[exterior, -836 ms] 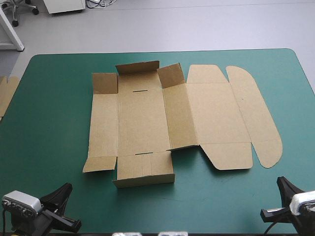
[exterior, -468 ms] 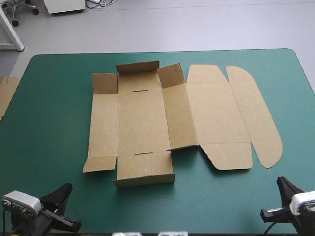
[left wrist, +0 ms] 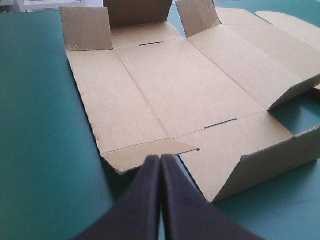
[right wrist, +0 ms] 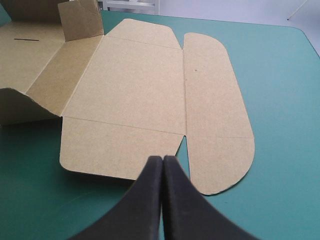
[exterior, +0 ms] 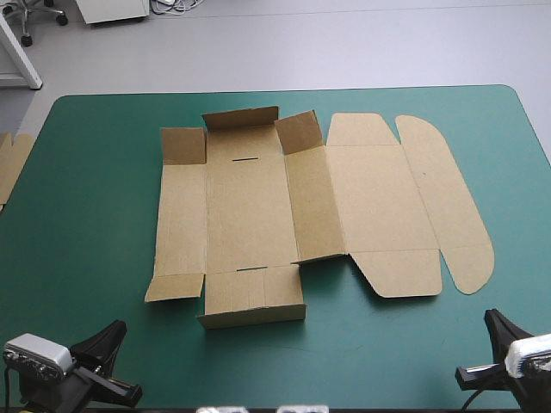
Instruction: Fold the box
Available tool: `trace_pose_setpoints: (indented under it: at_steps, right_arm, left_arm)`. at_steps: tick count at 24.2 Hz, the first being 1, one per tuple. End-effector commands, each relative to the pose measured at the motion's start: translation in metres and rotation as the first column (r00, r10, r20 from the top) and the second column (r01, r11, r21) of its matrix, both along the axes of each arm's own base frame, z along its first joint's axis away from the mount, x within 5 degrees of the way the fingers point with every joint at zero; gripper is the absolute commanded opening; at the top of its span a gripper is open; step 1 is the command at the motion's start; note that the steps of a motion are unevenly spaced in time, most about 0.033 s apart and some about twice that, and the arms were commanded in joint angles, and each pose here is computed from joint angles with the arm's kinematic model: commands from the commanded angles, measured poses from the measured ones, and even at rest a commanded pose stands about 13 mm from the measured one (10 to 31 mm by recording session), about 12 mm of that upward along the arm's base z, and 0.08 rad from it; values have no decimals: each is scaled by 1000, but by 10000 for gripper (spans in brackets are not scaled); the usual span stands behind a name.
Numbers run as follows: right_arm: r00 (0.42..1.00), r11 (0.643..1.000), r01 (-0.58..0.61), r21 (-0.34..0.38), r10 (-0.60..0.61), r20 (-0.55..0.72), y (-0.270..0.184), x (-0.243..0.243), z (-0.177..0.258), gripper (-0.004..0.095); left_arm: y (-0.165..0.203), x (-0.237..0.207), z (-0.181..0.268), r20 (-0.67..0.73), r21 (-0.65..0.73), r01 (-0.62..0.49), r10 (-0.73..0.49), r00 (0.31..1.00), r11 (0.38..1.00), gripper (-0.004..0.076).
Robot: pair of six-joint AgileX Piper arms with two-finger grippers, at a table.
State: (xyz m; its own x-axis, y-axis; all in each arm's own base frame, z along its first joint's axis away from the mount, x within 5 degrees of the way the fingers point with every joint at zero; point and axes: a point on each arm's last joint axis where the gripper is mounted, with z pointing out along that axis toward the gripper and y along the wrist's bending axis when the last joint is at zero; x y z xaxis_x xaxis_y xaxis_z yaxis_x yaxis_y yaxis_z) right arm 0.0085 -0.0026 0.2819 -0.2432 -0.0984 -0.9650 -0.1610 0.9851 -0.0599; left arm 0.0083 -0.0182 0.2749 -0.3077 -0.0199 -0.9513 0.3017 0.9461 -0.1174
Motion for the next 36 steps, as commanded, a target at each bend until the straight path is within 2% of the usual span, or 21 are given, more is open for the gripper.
trace_pose_setpoints:
  at_steps: [1, 5, 6, 10, 13, 16, 19, 21, 22, 25, 28, 30, 32, 36]
  right_arm:
    - [995, 999, -6, -38, 10, 101, -1, -4, 14, -3]
    - [1000, 999, -14, -34, 15, 16, 1, 2, 17, 71]
    - [1000, 999, -24, -25, 24, -17, 4, 10, 23, 131]
    - [999, 999, -43, 12, 43, -3, 10, 28, 40, 246]
    - [999, 999, -40, 5, 40, -3, 12, 42, 49, 294]
    - [999, 999, -38, -4, 37, -28, 15, 58, 55, 299]
    - [1000, 999, -30, -32, 31, 0, 18, 80, 64, 311]
    - [1000, 998, -26, -52, 25, -5, 19, 92, 74, 390]
    - [999, 999, -18, -49, 16, -35, 20, 100, 80, 461]
    - [997, 998, -15, -53, 11, -80, 22, 114, 89, 519]
    - [995, 1000, -10, -4, 9, -101, 26, 128, 98, 519]
    - [986, 1000, -10, 12, 12, -166, 28, 136, 100, 519]
    - [973, 1000, -5, 10, 7, -230, 30, 142, 98, 519]
    - [954, 1000, -3, -3, 2, -300, 31, 149, 93, 519]
  left_arm:
    - [0, 2, 13, 56, -74, -13, 17, 998, 997, -10]
    - [-1, 8, 13, 15, -85, -21, 23, 1000, 996, 16]
    - [-3, 14, 12, -28, -92, -18, 16, 999, 996, 79]
    - [-7, 28, 11, -111, -109, -16, 3, 994, 994, 266]
    - [-8, 39, 17, -151, -94, -24, 9, 988, 995, 338]
    - [-8, 52, 34, -166, -50, -37, 28, 986, 998, 340]
    - [-10, 77, 64, -204, -15, -40, 36, 978, 999, 340]
    - [-14, 99, 76, -258, 25, -15, 21, 966, 1000, 340]
    - [-17, 115, 82, -284, 49, 5, 9, 959, 999, 340]
    - [-24, 138, 89, -309, 55, 57, -37, 950, 997, 340]
    - [-32, 164, 84, -369, 48, 96, -72, 926, 994, 340]
    - [-34, 182, 70, -442, 49, 90, -59, 895, 995, 340]
    - [-37, 198, 54, -516, 43, 84, -49, 855, 996, 340]
    - [-29, 212, 41, -567, 49, 44, -8, 824, 998, 340]
